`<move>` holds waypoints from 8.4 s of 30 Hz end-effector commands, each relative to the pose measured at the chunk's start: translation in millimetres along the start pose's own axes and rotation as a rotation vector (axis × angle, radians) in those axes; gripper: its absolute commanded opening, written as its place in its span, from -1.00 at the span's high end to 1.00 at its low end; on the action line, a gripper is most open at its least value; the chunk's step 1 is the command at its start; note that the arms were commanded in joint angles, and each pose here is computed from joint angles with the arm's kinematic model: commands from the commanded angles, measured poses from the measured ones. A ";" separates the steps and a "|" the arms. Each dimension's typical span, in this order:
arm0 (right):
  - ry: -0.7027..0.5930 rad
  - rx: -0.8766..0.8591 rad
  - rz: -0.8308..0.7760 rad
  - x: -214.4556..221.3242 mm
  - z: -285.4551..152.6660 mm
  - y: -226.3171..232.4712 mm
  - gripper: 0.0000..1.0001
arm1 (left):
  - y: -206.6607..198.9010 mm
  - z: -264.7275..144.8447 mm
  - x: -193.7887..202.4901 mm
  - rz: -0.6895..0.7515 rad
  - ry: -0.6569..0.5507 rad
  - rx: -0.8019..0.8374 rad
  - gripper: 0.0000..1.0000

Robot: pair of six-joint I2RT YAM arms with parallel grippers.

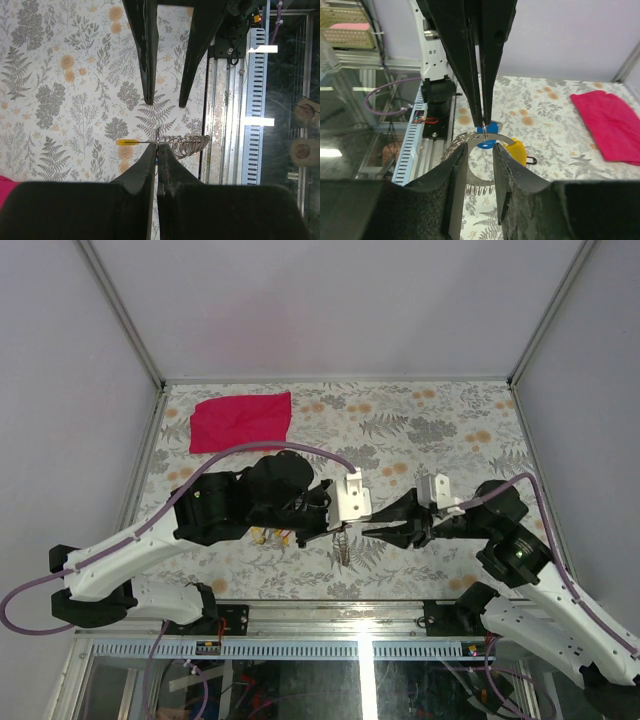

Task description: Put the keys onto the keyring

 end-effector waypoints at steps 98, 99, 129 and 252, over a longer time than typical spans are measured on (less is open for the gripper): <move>-0.208 -0.106 -0.004 -61.0 13.1 -7.1 1.00 | -19.0 -16.3 -19.6 0.019 -0.261 0.026 0.83; -0.209 -0.107 -0.004 -61.3 13.0 -6.9 1.00 | -18.8 -16.3 -19.4 0.019 -0.260 0.024 0.84; -0.440 0.078 0.057 -74.5 8.2 -19.1 1.00 | -19.0 -26.4 -35.6 -0.029 -0.415 0.013 0.87; -0.180 0.046 0.016 39.9 23.1 -1.8 0.26 | 15.4 7.8 32.6 -0.046 0.311 -0.239 1.00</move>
Point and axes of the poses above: each gripper's point midway between its finger pads, its own z axis out along the fingers, its own y axis along the line the jaws close on, x = y × z, the point moved 4 cm from there along -z, back along the fingers, and after that the axes turned 15 degrees about -z, right-handed, at the moved point
